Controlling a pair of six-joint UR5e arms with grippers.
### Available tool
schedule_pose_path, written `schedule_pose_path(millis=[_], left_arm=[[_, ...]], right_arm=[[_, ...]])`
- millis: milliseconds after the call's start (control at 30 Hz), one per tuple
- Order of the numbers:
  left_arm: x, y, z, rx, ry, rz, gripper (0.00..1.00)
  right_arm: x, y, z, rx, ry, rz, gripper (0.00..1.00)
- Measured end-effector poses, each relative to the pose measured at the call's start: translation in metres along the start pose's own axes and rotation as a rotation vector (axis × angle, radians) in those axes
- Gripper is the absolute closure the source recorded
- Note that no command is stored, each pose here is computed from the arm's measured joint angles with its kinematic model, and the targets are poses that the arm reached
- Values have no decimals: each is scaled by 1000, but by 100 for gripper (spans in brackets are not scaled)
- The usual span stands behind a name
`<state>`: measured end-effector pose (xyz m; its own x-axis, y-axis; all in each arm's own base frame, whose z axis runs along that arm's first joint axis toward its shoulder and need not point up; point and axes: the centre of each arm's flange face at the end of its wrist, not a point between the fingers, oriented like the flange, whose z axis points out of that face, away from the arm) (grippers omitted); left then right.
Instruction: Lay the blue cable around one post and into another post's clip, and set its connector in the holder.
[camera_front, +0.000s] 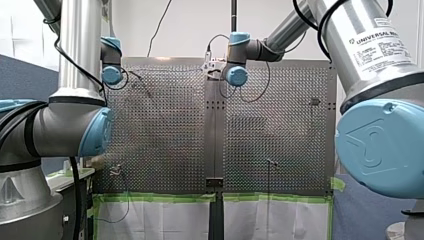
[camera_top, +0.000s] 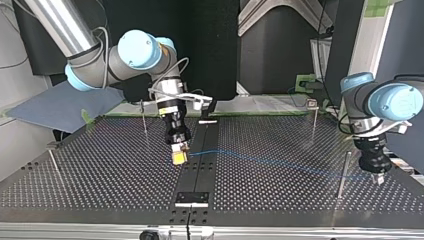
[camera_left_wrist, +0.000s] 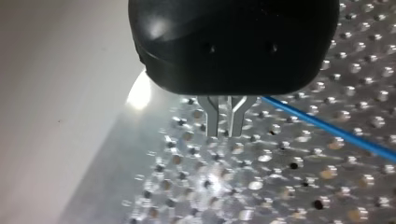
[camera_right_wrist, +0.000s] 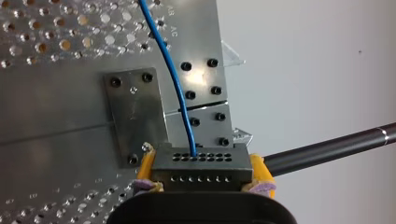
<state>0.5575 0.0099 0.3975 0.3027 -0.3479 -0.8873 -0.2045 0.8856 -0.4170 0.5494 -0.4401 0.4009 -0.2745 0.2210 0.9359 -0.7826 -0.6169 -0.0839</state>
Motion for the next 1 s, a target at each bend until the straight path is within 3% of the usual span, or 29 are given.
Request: schedule_pose_path(millis=[200,467,667,1000], left_arm=[[26,2,1,1,52,15,85],[36,3,-1,-4,60,-11,85],[41,6,-5,-9,59,-26,85],[44,5,-7,-7,65,-31,85]], right_arm=[[-5,9,0,-13,-23,-14,100],[-27,25,-4,-42,-93,-28,100],[-46,34,-15,-72,-156,-37,100],[-72,45,-37,-124,-170,-26,100]])
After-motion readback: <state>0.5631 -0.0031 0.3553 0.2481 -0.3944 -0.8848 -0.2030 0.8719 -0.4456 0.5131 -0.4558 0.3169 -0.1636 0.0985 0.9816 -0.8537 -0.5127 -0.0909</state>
